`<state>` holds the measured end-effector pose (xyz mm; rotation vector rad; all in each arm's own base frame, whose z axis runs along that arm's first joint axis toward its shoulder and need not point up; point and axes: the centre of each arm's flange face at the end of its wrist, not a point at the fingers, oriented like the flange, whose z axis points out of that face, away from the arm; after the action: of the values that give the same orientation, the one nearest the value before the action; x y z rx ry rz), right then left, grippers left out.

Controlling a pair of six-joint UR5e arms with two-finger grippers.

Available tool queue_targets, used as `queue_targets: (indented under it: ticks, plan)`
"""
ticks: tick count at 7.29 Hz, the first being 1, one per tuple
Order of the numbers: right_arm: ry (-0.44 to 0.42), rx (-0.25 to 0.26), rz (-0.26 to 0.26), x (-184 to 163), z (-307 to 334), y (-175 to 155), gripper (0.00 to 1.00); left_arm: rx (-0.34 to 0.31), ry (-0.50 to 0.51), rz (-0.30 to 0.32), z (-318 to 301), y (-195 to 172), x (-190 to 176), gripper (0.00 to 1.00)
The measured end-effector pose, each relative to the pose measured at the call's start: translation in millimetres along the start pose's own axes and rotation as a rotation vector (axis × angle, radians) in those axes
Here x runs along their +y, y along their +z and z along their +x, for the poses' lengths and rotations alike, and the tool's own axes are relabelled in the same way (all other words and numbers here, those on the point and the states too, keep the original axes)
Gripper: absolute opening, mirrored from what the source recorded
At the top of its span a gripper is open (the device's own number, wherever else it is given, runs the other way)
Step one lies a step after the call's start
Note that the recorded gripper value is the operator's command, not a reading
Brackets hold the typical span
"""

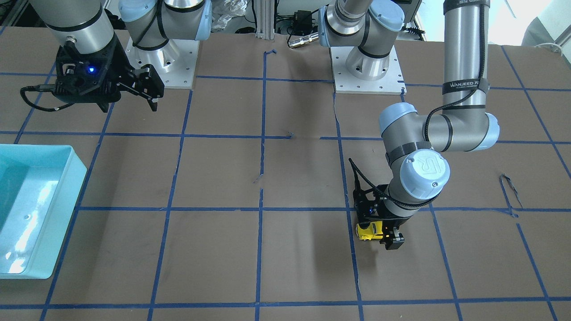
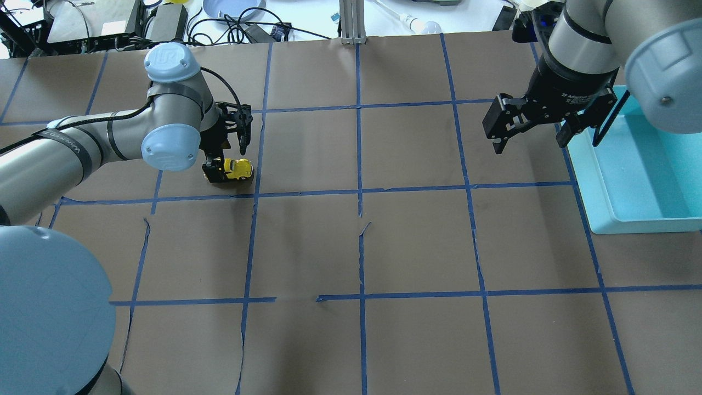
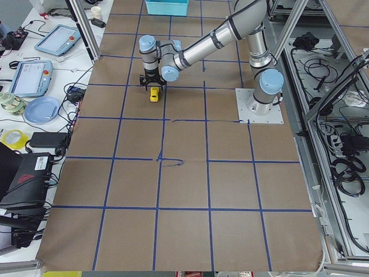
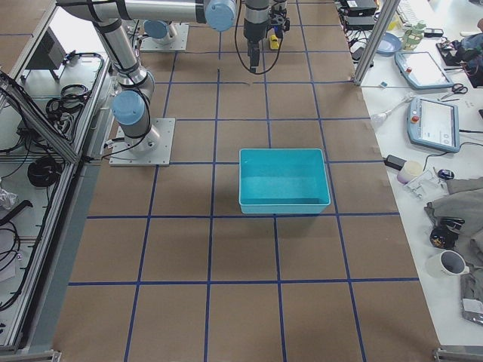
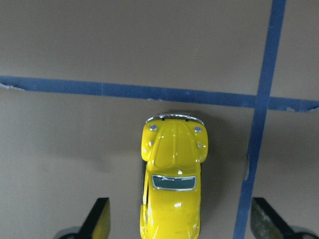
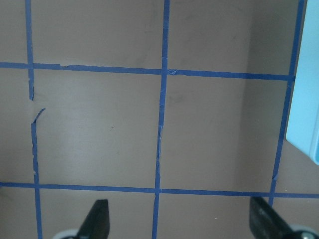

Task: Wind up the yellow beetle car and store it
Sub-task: 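Press the left gripper down on the car's roof against the table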

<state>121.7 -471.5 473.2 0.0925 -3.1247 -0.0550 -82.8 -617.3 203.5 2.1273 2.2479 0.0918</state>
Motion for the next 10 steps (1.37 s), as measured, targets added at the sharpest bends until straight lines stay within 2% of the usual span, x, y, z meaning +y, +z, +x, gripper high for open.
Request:
queue_targets:
  ticks: [3, 10]
  plan:
    - [-0.001, 0.000, 0.001, 0, 0, -1, 1.00, -0.027, 0.061, 0.021, -3, 7, -1, 0.94]
    - [-0.001, 0.000, -0.002, 1, 0, 0, 1.00, -0.008, -0.040, 0.052, -4, 17, 19, 0.95]
